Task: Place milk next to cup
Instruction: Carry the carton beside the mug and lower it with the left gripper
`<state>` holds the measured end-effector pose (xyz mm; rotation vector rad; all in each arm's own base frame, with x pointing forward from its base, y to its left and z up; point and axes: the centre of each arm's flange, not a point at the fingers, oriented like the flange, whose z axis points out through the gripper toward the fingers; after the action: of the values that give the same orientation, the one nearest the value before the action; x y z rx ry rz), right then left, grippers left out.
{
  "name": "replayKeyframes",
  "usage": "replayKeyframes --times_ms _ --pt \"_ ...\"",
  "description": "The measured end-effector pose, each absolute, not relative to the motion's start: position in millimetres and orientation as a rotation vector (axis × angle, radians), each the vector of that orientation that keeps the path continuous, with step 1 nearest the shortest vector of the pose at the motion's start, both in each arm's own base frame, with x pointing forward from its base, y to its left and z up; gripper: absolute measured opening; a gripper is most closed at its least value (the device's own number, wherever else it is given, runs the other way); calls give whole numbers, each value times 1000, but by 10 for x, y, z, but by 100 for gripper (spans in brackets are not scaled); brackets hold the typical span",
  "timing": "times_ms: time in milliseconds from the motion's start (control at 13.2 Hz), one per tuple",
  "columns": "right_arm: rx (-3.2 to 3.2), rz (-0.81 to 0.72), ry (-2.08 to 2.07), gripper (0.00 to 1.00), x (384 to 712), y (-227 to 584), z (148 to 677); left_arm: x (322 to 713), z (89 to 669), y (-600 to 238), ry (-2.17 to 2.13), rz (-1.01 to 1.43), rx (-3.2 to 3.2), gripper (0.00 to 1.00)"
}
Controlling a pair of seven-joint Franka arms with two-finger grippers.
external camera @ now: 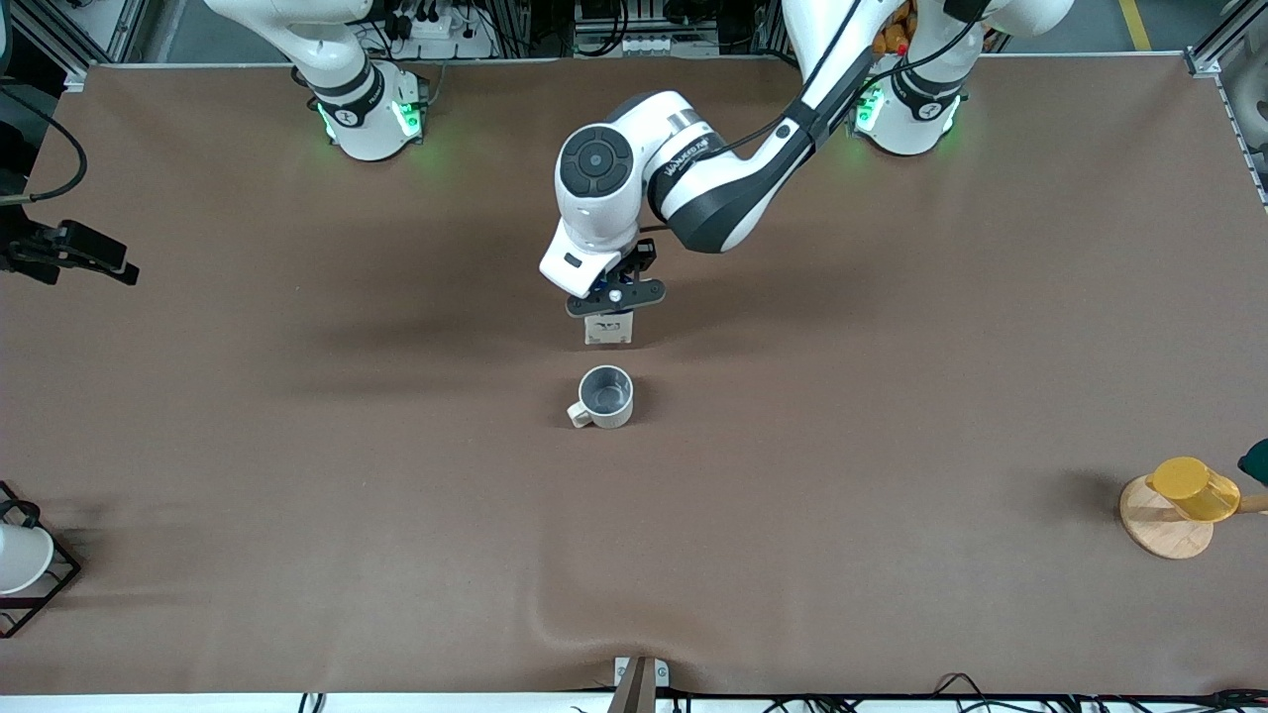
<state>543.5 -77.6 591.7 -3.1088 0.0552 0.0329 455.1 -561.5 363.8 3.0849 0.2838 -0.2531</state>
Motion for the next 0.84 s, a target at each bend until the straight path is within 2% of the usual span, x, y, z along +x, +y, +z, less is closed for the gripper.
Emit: replayKeyframes --times_ms 836 --pt "-3141 -5 -19 100 5475 -570 6055 4692 3177 -5595 272 -253 3092 34"
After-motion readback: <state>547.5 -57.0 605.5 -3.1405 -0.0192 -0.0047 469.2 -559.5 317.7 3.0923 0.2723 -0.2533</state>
